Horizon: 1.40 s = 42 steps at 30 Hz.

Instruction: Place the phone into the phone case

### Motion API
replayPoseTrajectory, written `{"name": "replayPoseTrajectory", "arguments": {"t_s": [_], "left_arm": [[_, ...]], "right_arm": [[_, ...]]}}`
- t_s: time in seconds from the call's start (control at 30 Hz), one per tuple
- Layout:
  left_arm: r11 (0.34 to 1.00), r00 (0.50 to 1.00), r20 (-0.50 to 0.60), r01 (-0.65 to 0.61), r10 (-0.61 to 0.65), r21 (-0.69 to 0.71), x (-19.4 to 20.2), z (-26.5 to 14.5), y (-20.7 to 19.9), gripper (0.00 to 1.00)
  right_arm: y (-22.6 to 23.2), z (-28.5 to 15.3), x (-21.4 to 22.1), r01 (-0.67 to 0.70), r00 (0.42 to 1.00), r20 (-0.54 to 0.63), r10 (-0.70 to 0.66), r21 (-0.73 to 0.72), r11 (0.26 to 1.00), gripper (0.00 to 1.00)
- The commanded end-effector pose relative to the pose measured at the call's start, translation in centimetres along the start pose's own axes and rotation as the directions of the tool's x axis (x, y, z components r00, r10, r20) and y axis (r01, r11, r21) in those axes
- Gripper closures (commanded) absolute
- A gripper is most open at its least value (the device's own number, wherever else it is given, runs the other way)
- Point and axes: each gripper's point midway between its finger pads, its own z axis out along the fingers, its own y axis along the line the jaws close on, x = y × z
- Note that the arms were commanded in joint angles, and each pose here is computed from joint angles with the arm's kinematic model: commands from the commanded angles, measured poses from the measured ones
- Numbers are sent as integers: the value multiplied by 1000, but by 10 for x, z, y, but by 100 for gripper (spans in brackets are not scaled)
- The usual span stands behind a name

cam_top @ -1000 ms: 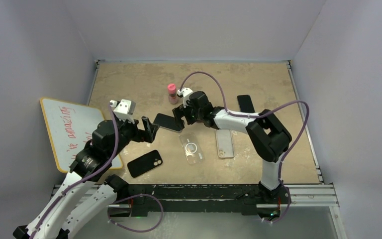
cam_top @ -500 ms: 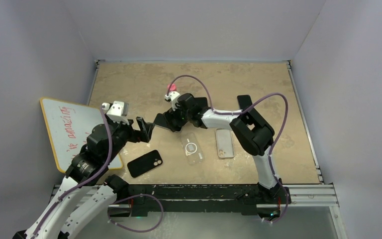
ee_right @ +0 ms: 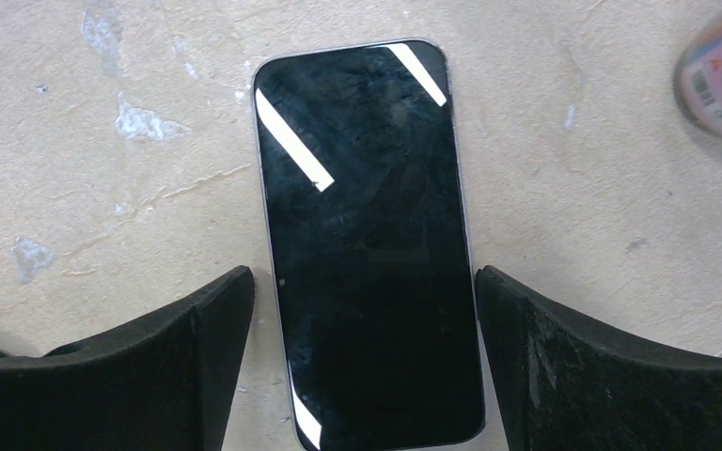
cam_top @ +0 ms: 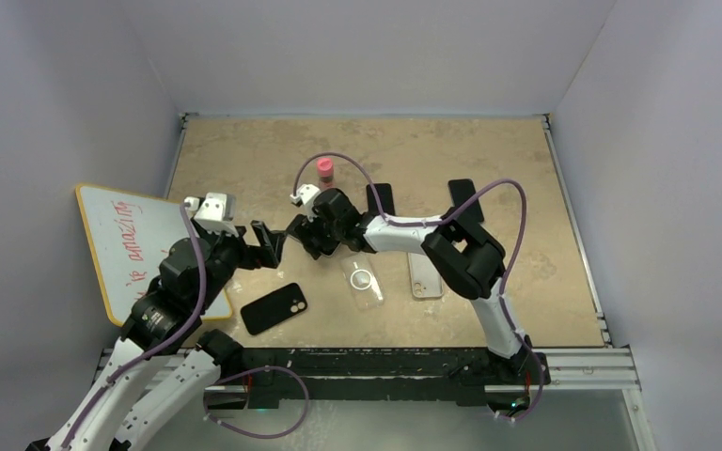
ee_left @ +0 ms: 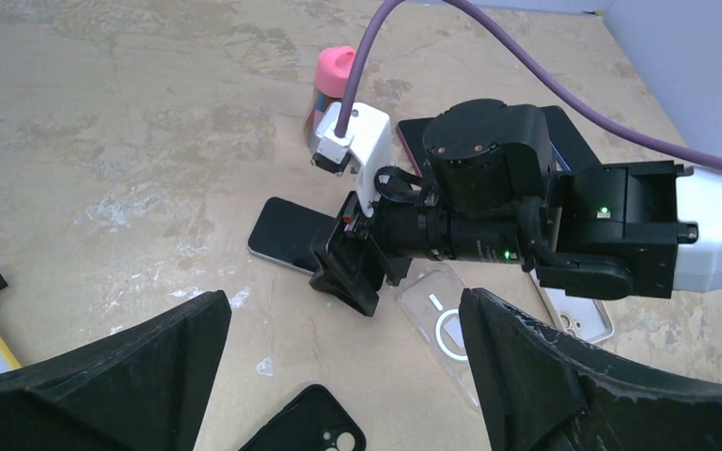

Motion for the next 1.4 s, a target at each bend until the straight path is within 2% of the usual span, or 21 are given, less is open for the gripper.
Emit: {"name": "replayPoseTrajectory", "arguments": {"t_s": [0.0, 0.23, 0.5, 0.67, 0.9, 1.1, 1.37], "left_arm": [[1000, 999, 42, 19, -19, -17, -12, -4, 2, 3], [999, 999, 48, 25, -23, -27, -13, -5, 4, 3], [999, 999, 44, 23, -22, -30, -12, -5, 5, 3], [998, 999, 42, 28, -26, -52, -11, -5, 8, 4], [997, 999, 38, 33, -31, -67, -10, -4, 11, 4], [994, 999, 25, 37, -34, -98, -7, -4, 16, 5], [994, 999, 23, 40, -38, -103, -6, -4, 17, 5]], "right_arm": [[6, 0, 2, 21, 999, -28, -20, 39, 999, 15], [4, 6, 2, 10, 999, -39, -8, 54, 998, 22], [3, 8, 10, -19, 999, -45, 23, 86, 996, 39], [3, 0, 4, -104, 994, 0, 105, 106, 989, 48], [7, -19, -8, -248, 968, 63, 242, 105, 963, 51], [8, -29, -1, -313, 950, 33, 311, 123, 942, 57], [14, -45, -15, -371, 928, 64, 366, 94, 924, 60]]}}
